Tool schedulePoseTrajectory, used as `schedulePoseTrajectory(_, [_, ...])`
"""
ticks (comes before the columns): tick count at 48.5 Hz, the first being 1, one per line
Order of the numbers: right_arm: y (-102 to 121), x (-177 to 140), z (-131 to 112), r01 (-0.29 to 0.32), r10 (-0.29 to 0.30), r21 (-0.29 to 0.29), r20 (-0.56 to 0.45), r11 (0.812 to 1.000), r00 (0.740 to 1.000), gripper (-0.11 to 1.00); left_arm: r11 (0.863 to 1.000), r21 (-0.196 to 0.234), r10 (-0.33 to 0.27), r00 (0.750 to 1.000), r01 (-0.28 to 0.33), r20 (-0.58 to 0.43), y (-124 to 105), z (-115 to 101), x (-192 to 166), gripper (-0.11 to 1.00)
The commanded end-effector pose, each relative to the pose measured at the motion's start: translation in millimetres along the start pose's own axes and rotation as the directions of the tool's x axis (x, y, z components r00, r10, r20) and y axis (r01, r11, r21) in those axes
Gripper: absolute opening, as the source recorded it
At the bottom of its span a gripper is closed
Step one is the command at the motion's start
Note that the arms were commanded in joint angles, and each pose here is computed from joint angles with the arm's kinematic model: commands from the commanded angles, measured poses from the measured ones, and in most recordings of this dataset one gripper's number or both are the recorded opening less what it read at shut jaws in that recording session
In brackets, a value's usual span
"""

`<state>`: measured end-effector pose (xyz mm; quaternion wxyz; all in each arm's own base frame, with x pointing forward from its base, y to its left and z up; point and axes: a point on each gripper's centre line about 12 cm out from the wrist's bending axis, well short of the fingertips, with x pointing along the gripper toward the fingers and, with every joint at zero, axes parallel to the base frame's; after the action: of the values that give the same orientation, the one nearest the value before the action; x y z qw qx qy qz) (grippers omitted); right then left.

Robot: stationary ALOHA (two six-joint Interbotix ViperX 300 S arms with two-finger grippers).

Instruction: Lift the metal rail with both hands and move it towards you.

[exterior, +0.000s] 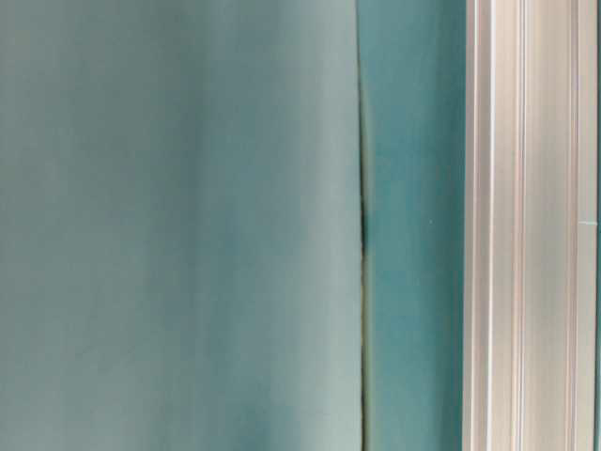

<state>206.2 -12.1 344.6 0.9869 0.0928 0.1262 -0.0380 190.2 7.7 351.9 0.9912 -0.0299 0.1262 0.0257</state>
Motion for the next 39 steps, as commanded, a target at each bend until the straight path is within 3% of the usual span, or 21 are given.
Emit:
schedulePoseTrajectory(1, [0.4, -5.6, 3.7, -0.004, 0.004, 0.002, 0.03, 1.0, 1.0, 0.99, 1.0, 0.001, 0.0, 0.999, 0.0, 0.037, 0.0, 7.4, -5.9, 0.88])
schedulePoseTrajectory(39, [-0.4, -7.2, -1.7, -0.005, 0.004, 0.02, 0.026, 1.0, 1.0, 0.99, 1.0, 0.002, -0.001, 0.999, 0.001, 0.043, 0.1, 6.1, -8.6, 0.88])
